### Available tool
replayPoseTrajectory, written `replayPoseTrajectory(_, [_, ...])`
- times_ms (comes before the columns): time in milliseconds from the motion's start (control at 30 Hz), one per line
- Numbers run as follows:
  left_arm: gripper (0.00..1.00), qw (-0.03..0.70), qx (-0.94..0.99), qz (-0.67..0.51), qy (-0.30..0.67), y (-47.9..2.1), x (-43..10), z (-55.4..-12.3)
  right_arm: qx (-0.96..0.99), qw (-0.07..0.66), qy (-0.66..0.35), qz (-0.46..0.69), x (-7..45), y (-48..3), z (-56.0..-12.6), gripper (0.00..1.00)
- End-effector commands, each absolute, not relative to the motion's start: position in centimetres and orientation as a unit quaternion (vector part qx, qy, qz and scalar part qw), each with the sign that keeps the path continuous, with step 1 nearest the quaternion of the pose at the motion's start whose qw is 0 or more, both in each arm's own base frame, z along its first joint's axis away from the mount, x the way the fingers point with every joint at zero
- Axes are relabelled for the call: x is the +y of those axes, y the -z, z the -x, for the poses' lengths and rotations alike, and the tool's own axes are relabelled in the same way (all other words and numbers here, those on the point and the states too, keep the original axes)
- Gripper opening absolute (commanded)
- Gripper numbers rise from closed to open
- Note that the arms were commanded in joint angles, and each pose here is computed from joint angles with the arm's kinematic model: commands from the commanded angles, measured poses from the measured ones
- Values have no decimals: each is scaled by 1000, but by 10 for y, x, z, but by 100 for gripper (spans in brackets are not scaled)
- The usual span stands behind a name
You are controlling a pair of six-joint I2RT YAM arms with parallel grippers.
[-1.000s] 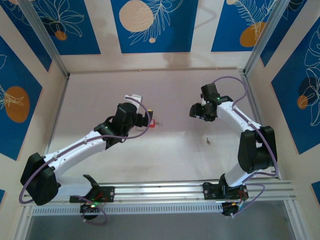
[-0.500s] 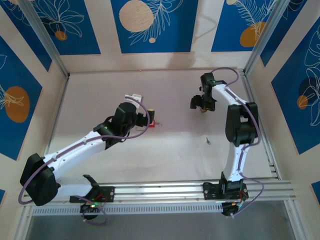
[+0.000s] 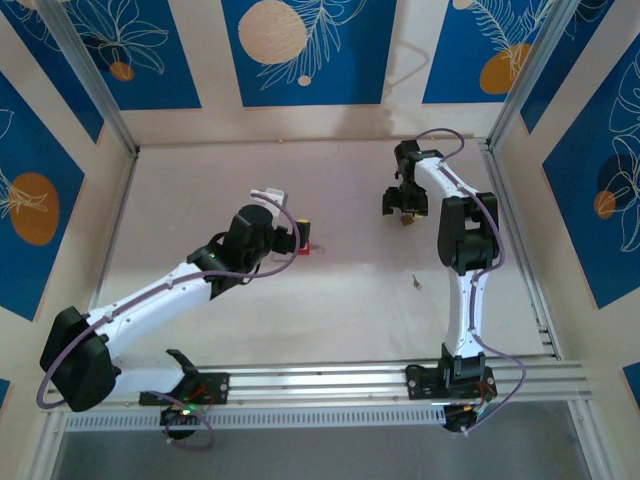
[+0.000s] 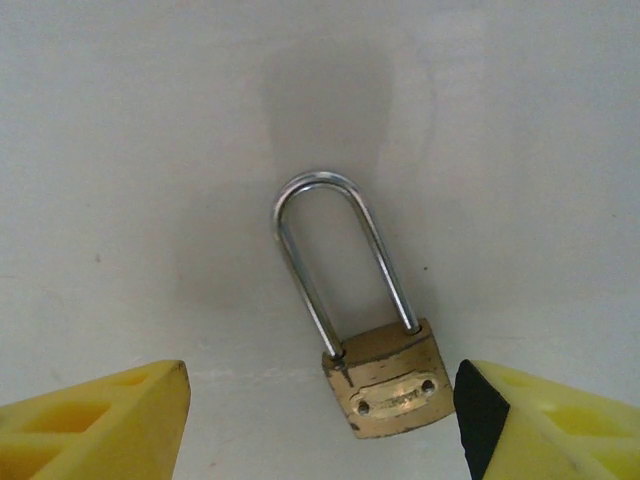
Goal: Unlock with the key
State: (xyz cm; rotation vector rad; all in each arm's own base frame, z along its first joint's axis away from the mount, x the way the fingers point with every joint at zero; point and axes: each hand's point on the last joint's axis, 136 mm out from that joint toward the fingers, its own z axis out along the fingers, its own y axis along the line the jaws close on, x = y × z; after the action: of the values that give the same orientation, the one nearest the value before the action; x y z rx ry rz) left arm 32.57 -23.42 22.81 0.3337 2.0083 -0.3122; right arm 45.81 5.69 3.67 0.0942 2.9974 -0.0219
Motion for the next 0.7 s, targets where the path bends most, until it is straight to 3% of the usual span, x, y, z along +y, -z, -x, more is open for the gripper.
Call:
replayPoseTrajectory(0, [100, 527, 823, -148, 151, -241, -241, -320, 998, 43, 27, -32, 44, -26, -454, 70])
replayPoseTrajectory(467, [100, 530, 821, -155, 145, -241, -241, -320, 998, 54, -7, -45, 56, -27, -453, 41])
replayPoseTrajectory(667, [100, 538, 811, -164, 161, -247, -245, -316, 995, 72, -27, -64, 63, -38, -456, 37])
